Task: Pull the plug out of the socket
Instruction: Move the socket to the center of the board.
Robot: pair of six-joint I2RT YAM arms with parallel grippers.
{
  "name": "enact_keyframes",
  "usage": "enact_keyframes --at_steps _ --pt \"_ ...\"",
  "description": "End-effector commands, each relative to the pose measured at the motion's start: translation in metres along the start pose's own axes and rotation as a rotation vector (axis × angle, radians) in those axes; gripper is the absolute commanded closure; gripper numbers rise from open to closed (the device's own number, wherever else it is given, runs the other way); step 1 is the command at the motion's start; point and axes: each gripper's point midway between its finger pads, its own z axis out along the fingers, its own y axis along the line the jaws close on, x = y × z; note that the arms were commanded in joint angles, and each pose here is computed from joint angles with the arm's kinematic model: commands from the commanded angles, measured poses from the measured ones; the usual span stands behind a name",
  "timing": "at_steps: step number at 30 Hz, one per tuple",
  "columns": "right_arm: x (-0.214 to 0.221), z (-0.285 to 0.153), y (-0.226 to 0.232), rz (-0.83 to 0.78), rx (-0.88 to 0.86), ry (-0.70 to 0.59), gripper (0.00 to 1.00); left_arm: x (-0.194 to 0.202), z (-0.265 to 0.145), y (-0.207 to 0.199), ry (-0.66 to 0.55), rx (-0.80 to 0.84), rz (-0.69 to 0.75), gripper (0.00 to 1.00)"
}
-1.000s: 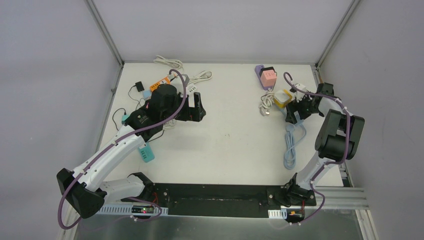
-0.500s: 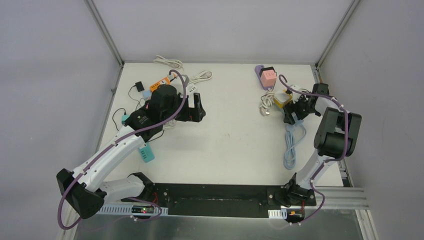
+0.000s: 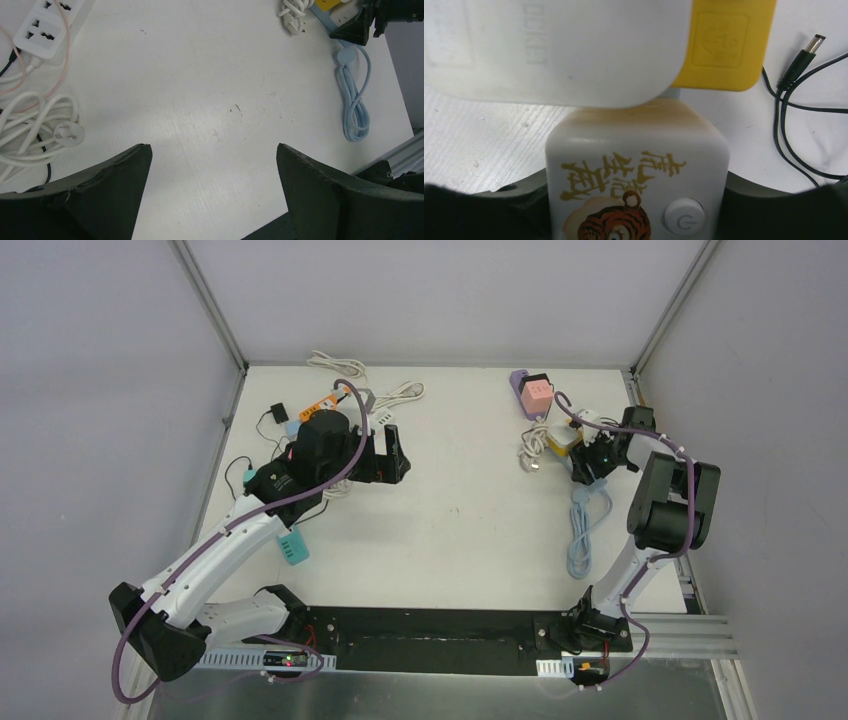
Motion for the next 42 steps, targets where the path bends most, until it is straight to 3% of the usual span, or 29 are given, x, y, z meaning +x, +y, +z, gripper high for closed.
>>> enact_keyframes --at_steps 1,6,9,16,26,33,36,38,39,42 --pt "0.002 0.006 0.020 -0.040 -0.058 -0.001 0.65 -0.012 -0.007 -0.003 -0.063 0.007 -0.026 0.01" --pt "0.000 -0.007 0.034 -0.062 -0.093 -0.013 0.90 -0.009 -0.009 -0.005 -0.054 0.024 -0.039 0.01" --pt "-0.009 -0.018 0.050 -0.083 -0.144 -0.054 0.99 -0.005 -0.010 -0.010 -0.037 0.055 -0.035 0.02" --pt "-0.009 -0.033 0.132 -0.244 -0.389 -0.027 1.00 0.002 -0.016 -0.017 -0.045 0.128 0.006 0.04" --pt "-0.038 -0.019 0.251 -0.543 -0.487 -0.001 1.00 0.030 -0.028 -0.026 -0.117 0.287 0.010 0.05" --pt "-0.039 0.000 0.289 -0.604 -0.536 0.051 1.00 0.053 -0.037 -0.023 -0.165 0.364 0.040 0.06" --pt "-0.039 0.007 0.306 -0.657 -0.547 0.056 0.94 0.061 -0.039 -0.022 -0.181 0.382 0.054 0.07" --pt "-0.040 0.009 0.314 -0.678 -0.555 0.071 0.84 0.064 -0.041 -0.021 -0.187 0.391 0.062 0.07" --pt "-0.042 0.011 0.315 -0.677 -0.551 0.082 0.76 0.065 -0.041 -0.021 -0.191 0.396 0.069 0.07" --pt "-0.050 0.007 0.315 -0.640 -0.571 0.109 0.38 0.068 -0.041 -0.019 -0.193 0.400 0.089 0.07"
